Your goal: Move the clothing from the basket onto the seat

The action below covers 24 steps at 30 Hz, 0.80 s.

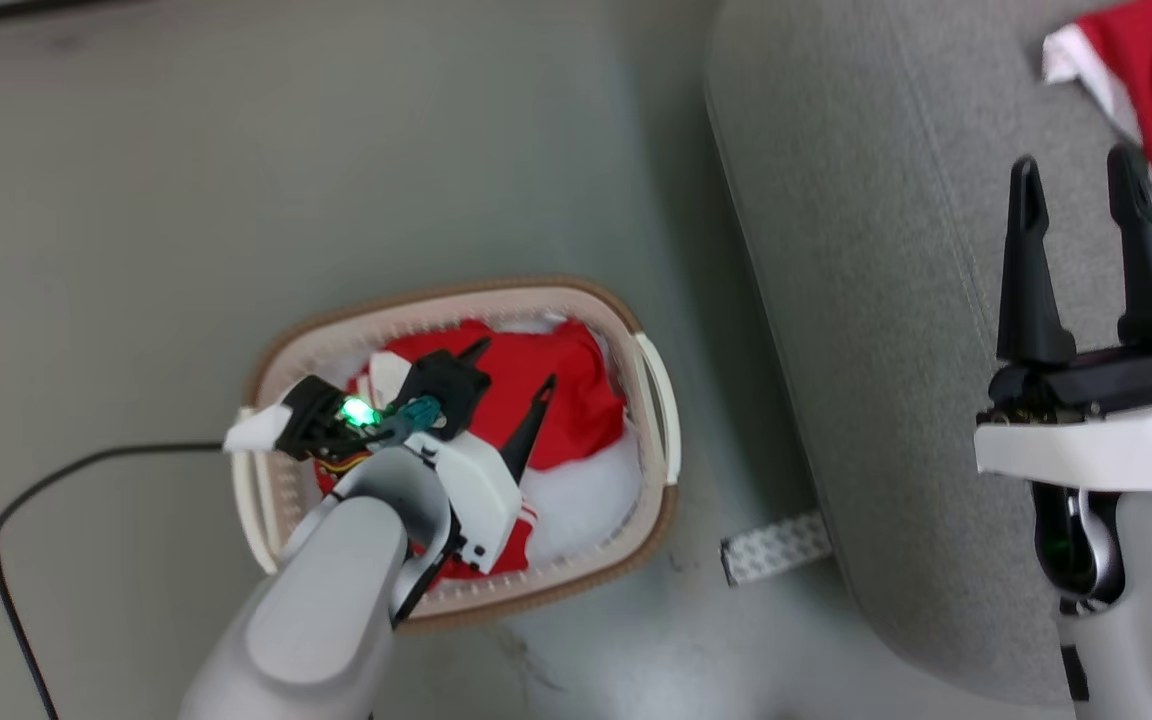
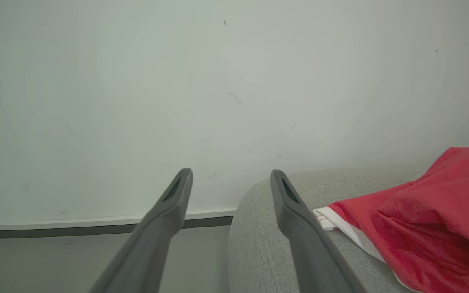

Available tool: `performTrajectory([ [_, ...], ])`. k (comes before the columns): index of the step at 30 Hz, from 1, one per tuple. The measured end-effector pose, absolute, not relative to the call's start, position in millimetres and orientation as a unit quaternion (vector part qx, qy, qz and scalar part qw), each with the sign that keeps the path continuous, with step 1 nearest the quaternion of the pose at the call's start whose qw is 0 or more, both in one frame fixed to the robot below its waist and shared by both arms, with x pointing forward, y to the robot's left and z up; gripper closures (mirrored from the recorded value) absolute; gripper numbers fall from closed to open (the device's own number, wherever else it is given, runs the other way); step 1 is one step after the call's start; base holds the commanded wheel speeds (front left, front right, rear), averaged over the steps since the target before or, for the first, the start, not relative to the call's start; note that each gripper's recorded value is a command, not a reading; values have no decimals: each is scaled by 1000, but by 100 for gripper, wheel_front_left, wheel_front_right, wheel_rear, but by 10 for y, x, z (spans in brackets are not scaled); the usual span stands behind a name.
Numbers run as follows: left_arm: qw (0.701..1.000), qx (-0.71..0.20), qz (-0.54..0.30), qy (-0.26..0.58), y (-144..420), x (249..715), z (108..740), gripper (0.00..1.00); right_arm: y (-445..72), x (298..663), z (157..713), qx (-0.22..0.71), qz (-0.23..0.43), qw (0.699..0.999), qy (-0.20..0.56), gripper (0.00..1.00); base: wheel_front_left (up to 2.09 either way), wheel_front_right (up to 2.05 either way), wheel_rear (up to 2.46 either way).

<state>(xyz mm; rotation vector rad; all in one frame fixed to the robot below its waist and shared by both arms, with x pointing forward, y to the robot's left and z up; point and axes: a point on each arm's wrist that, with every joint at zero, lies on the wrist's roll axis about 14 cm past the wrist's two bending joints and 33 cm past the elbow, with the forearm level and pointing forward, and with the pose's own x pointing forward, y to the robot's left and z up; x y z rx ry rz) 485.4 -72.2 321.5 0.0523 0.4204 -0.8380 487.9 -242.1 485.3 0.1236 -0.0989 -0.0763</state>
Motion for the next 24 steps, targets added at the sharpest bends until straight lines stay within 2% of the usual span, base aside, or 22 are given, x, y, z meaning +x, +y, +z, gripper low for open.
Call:
performTrajectory([
  [7,838,66,-436,322,-828,4680,2282,0,-2434,5140,4583,58,-31,997,-34,0,0,0,0],
  [24,775,124,-452,424,-858,4682,1070,0,-2603,5354,4121,45,-40,998,-6,0,0,0,0],
])
